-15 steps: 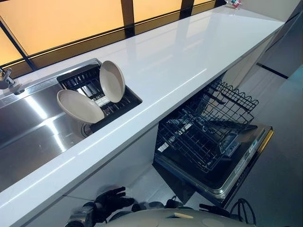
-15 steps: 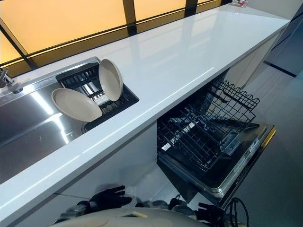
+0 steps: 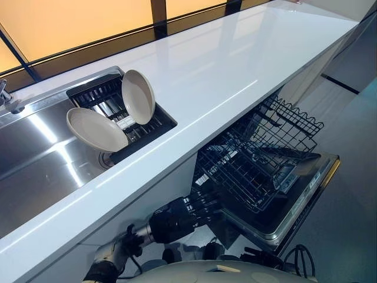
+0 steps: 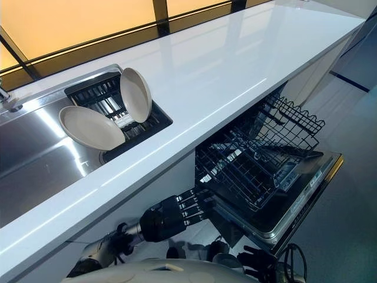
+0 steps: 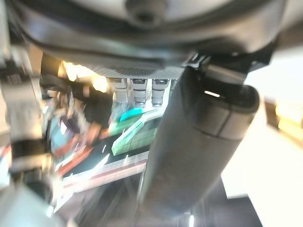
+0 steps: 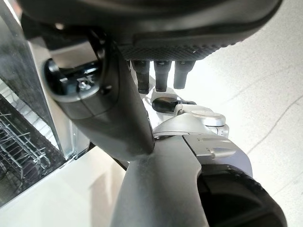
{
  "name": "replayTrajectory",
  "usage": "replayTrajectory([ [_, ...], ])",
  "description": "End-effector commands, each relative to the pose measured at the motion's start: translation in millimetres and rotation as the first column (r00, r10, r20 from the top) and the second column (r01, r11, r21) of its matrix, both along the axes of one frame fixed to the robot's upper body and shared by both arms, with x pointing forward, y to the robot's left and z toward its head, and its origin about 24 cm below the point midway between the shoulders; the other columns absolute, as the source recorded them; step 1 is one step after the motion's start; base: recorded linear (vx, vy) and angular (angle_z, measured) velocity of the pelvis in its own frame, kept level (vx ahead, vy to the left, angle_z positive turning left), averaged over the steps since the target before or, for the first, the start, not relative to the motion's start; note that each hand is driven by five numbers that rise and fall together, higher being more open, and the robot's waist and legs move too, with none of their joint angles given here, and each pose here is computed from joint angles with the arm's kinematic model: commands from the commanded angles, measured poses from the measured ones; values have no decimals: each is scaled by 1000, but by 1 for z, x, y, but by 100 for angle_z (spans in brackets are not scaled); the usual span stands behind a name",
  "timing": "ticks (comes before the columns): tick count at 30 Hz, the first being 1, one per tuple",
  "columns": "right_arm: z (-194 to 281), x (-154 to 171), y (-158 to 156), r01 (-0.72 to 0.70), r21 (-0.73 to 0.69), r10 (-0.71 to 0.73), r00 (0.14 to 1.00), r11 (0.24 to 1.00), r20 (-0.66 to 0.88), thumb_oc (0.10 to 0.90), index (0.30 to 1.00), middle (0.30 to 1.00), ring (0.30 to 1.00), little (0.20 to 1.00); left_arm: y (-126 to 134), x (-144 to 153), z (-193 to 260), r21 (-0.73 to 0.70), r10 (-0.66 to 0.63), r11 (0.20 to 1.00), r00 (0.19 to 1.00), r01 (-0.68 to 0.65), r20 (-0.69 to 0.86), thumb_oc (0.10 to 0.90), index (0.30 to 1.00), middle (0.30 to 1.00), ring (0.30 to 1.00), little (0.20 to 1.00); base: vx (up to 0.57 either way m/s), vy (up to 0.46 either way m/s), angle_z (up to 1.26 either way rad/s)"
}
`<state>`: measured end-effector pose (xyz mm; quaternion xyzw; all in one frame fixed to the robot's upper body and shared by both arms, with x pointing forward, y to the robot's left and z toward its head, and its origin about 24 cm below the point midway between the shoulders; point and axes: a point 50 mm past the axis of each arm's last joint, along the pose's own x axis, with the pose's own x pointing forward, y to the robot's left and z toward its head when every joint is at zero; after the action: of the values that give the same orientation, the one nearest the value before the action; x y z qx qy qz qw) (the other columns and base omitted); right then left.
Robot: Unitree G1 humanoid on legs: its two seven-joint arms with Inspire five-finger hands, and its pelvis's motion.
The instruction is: Pick up plates and place into dishwasher.
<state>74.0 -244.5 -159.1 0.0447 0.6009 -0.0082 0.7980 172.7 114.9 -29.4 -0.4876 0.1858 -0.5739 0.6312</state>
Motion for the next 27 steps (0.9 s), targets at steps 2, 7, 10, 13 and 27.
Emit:
replayTrajectory([
  [2, -1, 18, 18, -56, 74, 53, 998, 996, 36, 800, 900, 900, 900, 900, -46, 31, 108, -582, -11, 795, 964, 169, 265, 800, 900, 900, 900, 900, 11, 11, -15],
  [7, -4, 18, 27, -69, 70, 67, 997, 995, 27, 800, 900, 900, 900, 900, -39, 58, 179, -650, 363, 749, 898, -124, 248, 800, 900, 900, 900, 900, 4, 7, -3],
  [10, -5, 12, 29, -58, 63, 56, 998, 996, 26, 800, 900, 900, 900, 900, 0, 72, 201, -591, 738, 661, 544, -463, 399, 800, 900, 900, 900, 900, 0, 0, 0],
  [13, -6, 0, 26, -38, 51, 37, 999, 998, 23, 800, 900, 900, 900, 900, 46, 64, 226, -580, 750, 244, -228, -777, 621, 800, 900, 900, 900, 900, -4, 21, 1],
  [27, -7, -25, 13, 13, 24, -12, 1000, 1000, -11, 800, 900, 900, 900, 900, 184, 72, 279, -799, -752, -329, -372, -503, 544, 800, 900, 900, 900, 900, 21, 2, 12],
])
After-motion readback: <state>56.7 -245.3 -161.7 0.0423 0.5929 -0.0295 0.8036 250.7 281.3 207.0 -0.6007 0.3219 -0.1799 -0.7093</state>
